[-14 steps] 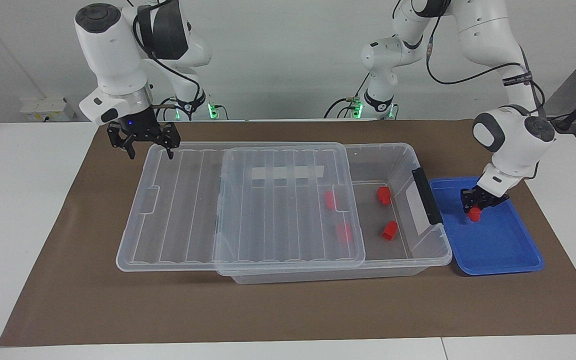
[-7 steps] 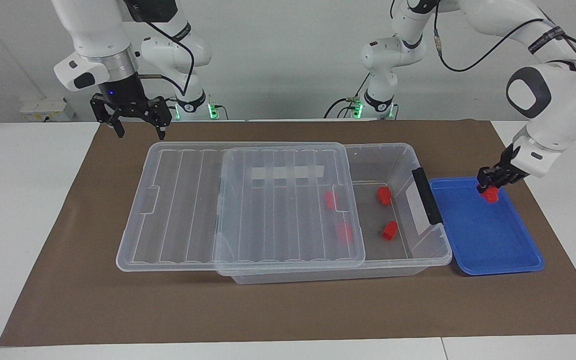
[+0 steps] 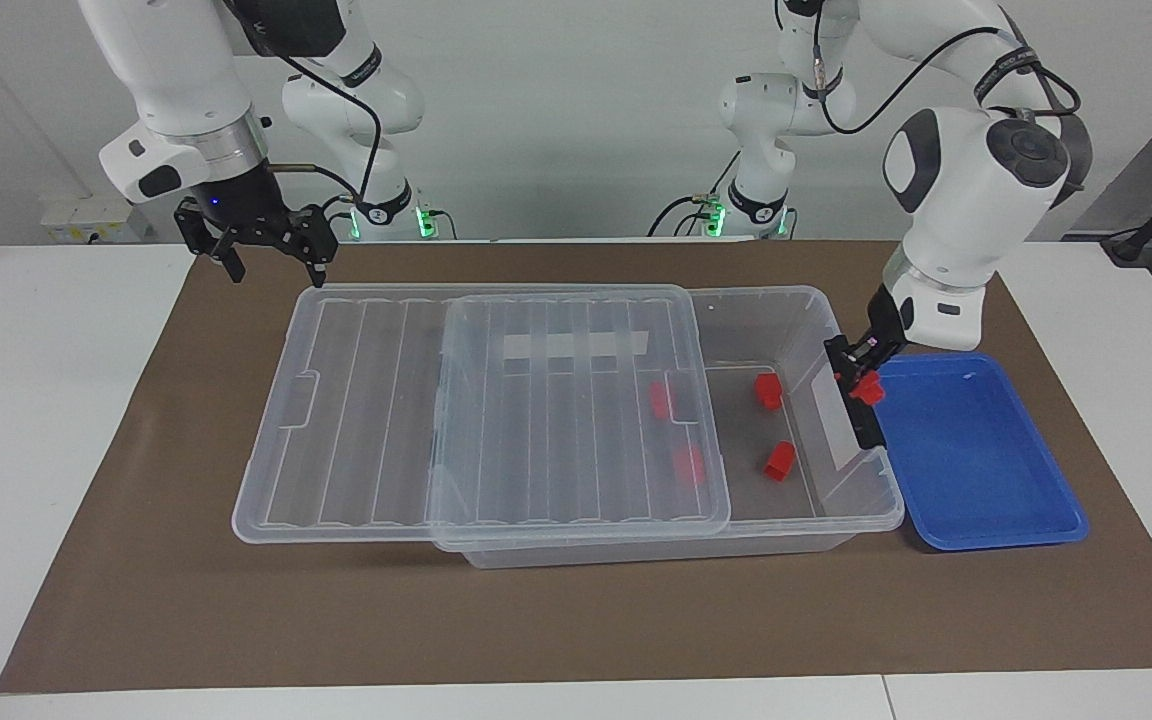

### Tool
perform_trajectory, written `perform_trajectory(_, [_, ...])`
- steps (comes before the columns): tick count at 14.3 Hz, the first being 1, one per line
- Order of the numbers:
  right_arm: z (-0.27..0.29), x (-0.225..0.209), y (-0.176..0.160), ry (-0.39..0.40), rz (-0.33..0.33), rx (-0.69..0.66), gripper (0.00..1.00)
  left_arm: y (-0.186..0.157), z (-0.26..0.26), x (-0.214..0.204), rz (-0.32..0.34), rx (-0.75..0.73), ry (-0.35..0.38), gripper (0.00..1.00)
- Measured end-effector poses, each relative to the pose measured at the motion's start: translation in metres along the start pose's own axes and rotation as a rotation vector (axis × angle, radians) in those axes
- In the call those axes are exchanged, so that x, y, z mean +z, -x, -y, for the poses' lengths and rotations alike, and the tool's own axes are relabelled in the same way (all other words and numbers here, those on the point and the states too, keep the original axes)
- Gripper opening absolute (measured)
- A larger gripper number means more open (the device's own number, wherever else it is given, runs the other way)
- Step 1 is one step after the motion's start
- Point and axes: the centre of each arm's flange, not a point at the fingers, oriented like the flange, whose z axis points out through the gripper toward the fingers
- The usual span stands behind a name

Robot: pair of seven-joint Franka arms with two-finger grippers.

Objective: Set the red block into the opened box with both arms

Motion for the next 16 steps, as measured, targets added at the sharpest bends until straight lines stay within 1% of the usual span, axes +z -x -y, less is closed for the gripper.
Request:
perform_trajectory(3, [0.0, 0.002, 0.001, 0.002, 0.011, 0.0, 1.0, 0.055, -0.031, 0.046, -0.03, -0.001, 0.02, 0.34])
perform_trajectory(5, [-0.001, 0.003, 0.001, 0.003, 0.015, 0.001, 1.0, 0.089, -0.029, 0.08, -0.038, 0.002, 0.029, 0.34])
perform_trajectory(6, [-0.001, 0.003, 0.001, 0.003, 0.016, 0.002, 1.0, 0.099, -0.025, 0.093, -0.039, 0.007, 0.025, 0.34])
perform_trajectory(8, [-0.002, 0.004, 0.001, 0.003, 0.016, 0.003, 1.0, 0.107, -0.015, 0.11, -0.046, 0.014, 0.021, 0.34])
perform_trajectory(12, [-0.009, 0.004, 0.0, 0.004, 0.017, 0.015, 1.0, 0.112, -0.001, 0.147, -0.071, 0.03, 0.007, 0.34])
perform_trajectory(14, [-0.01, 0.004, 0.0, 0.004, 0.017, 0.018, 1.0, 0.113, -0.002, 0.168, -0.075, 0.025, 0.0, 0.34])
perform_trajectory(16, [-0.01, 0.004, 0.0, 0.004, 0.018, 0.018, 1.0, 0.118, -0.007, 0.187, -0.082, 0.029, -0.022, 0.34])
